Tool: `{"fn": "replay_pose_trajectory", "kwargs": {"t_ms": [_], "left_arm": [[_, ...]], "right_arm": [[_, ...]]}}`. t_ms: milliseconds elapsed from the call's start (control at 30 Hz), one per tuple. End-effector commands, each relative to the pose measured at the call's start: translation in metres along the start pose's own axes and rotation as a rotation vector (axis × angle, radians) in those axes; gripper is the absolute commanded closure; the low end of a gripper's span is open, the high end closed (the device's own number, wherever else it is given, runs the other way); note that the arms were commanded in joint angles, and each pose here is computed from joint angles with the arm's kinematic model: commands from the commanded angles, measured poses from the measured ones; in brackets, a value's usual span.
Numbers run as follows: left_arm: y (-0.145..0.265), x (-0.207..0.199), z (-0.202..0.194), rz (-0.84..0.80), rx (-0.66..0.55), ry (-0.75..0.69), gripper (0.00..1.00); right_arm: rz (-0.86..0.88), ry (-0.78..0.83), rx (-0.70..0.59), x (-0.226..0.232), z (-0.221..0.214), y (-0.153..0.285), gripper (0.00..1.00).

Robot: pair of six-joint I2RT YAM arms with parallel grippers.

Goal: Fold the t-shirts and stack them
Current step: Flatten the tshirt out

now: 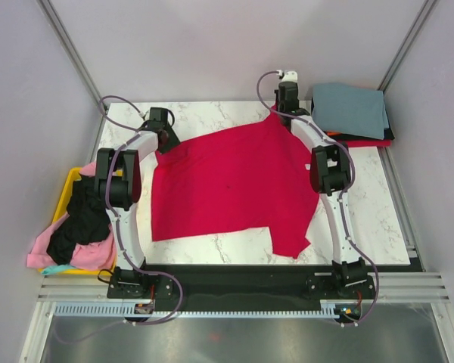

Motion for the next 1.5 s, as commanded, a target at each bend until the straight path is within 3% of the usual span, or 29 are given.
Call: {"fn": "replay_pose_trajectory", "kwargs": {"t_ms": [0,167,233,333,367,467,500,600,633,700,733,767,833,1033,1200,1300,1467], "left_arm": [[-0.001,0.006,0.004,0.029,0.006,0.01,0.48],[-0.003,0.011,0.009,0.044,0.003,-0.005,0.48],[-0.004,0.011,0.009,0.039,0.008,-0.003,0.48],[-0.006,0.01,0.009,0.034,0.013,-0.009,0.48],[-0.006,0.011,0.01,0.035,0.011,-0.009,0.48],[-0.001,0.012,0.016,0.047,-0.013,-0.011,0.51],[0.001,0.011,0.011,0.052,-0.017,-0.026,0.51],[0.038,-0.008,0.025,0.097,-0.146,-0.101,0.49],[0.06,-0.012,0.039,0.121,-0.209,-0.125,0.47],[0.083,-0.031,0.035,0.121,-0.233,-0.173,0.43],[0.091,-0.032,0.033,0.139,-0.24,-0.18,0.42],[0.106,-0.036,0.031,0.138,-0.238,-0.187,0.39],[0.114,-0.035,0.019,0.126,-0.208,-0.169,0.39],[0.117,-0.038,-0.048,-0.036,-0.04,-0.166,0.41],[0.104,-0.035,-0.09,-0.091,0.075,-0.175,0.43],[0.108,-0.042,-0.089,-0.141,0.096,-0.195,0.43],[0.1,-0.039,-0.113,-0.137,0.221,-0.215,0.43]], "right_arm": [[-0.057,-0.019,-0.219,-0.032,0.061,-0.014,1.0],[0.109,-0.02,-0.204,-0.018,0.057,-0.018,0.99],[0.152,-0.04,-0.209,-0.012,0.056,-0.015,0.78],[0.142,-0.038,-0.201,-0.011,0.05,-0.018,0.68],[0.138,-0.043,-0.217,-0.01,0.057,-0.018,0.48],[0.035,-0.096,-0.227,-0.022,0.061,-0.021,0.15],[0.028,-0.097,-0.216,-0.022,0.061,-0.02,0.11],[0.053,-0.101,-0.169,-0.016,0.059,0.004,0.09],[0.078,-0.116,-0.219,-0.011,0.069,0.016,0.08],[0.105,-0.099,-0.221,-0.005,0.068,0.054,0.05],[0.123,-0.112,-0.244,0.0,0.087,0.079,0.04],[0.135,-0.103,-0.181,0.004,0.069,0.087,0.04],[0.144,-0.154,-0.074,0.005,0.059,0.11,0.04],[0.169,-0.144,0.276,0.011,-0.054,0.161,0.06],[0.172,-0.112,0.419,0.022,-0.093,0.189,0.09],[0.195,-0.117,0.46,0.03,-0.097,0.2,0.07],[0.202,-0.119,0.638,0.035,-0.138,0.226,0.07]]}}
Point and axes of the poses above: each gripper's point midway between its finger pads, its own y axis back along the fingers, its own x axis along the line the jaws close on, z = x × y, the point moved 4 cm from there along y, back along the fingers, and after that the axes turned 15 degrees about -y, right-handed, at the moved point
